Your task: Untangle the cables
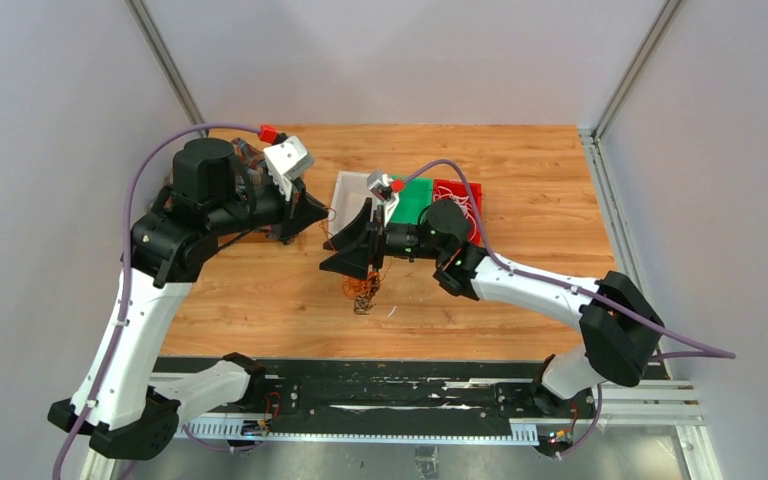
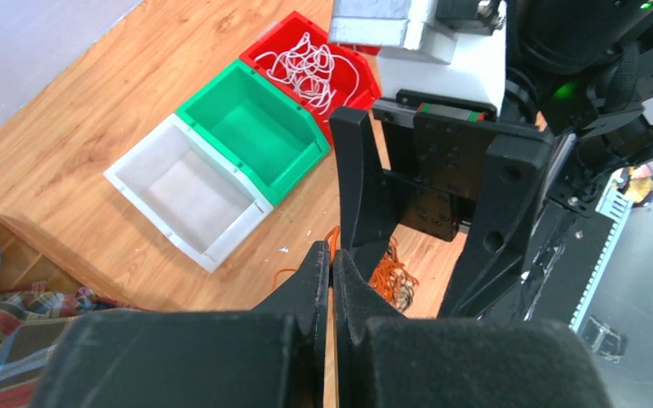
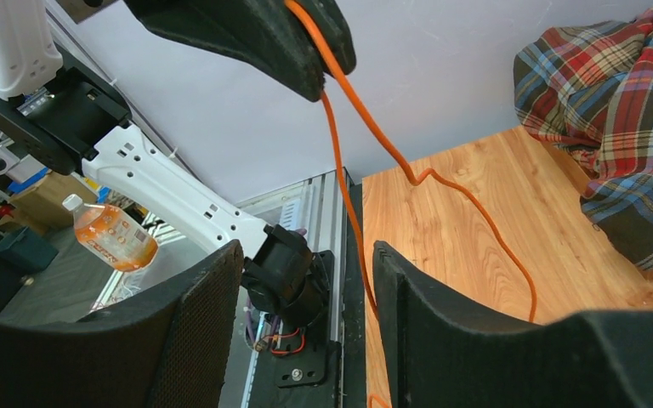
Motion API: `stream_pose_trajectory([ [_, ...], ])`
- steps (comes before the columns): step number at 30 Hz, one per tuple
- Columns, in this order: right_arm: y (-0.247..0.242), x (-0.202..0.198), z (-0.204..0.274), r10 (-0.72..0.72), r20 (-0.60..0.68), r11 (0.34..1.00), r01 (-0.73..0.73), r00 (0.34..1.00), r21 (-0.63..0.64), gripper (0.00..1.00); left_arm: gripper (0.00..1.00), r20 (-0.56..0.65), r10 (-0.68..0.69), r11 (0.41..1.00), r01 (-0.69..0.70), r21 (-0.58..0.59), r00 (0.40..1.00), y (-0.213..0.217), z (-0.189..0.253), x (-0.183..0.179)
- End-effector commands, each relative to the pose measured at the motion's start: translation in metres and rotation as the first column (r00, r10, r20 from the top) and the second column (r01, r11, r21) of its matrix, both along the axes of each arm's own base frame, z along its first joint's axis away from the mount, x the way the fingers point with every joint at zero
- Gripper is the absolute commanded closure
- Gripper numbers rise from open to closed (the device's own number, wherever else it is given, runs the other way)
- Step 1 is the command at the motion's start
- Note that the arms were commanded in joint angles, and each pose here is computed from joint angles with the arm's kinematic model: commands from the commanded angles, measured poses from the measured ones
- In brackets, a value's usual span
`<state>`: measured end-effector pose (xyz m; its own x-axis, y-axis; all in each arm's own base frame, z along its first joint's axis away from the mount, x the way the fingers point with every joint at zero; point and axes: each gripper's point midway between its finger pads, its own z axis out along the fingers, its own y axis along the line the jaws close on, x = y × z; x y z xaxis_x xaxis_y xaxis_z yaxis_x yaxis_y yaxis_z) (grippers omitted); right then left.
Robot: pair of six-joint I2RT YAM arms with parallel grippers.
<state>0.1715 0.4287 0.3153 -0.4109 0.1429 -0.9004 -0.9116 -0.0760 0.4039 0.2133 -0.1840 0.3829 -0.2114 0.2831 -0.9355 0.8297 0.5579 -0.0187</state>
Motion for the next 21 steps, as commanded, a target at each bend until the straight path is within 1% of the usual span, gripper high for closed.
stream_pose_trajectory([
  [1, 0.008, -0.005, 0.009, 0.01, 0.022, 0.999, -0.011, 1.0, 0.043, 0.45, 1.0, 0.037, -0.035, 0.997, 0.037, -0.068, 0.999, -0.006, 0.026, -0.009],
  [4, 0.014, -0.007, 0.001, 0.043, -0.006, 0.998, -0.043, 0.999, 0.036, 0.53, 1.0, 0.028, -0.044, 0.995, 0.046, -0.083, 0.999, -0.009, 0.029, -0.01],
  [8, 0.023, -0.012, -0.008, 0.098, -0.049, 0.995, -0.097, 0.994, 0.037, 0.7, 1.0, 0.037, -0.042, 0.995, 0.045, -0.085, 0.998, -0.01, 0.033, -0.007],
  [9, 0.026, -0.015, -0.012, 0.114, -0.057, 0.993, -0.112, 0.992, 0.035, 0.72, 1.0, 0.043, -0.043, 0.995, 0.047, -0.087, 0.998, -0.01, 0.036, -0.007],
  [13, 0.041, -0.025, -0.034, 0.149, -0.077, 0.989, -0.148, 0.986, 0.009, 0.73, 1.0, 0.049, -0.038, 0.992, 0.044, -0.115, 0.998, -0.014, 0.049, -0.002],
  [15, 0.05, -0.028, -0.042, 0.151, -0.081, 0.988, -0.152, 0.985, -0.006, 0.75, 0.99, 0.045, -0.041, 0.991, 0.046, -0.126, 0.998, -0.016, 0.053, -0.001],
  [21, 0.054, -0.024, -0.07, 0.107, -0.09, 0.991, -0.113, 0.99, -0.066, 0.78, 1.0, 0.088, -0.02, 0.992, 0.031, -0.124, 0.996, -0.012, 0.064, 0.001],
])
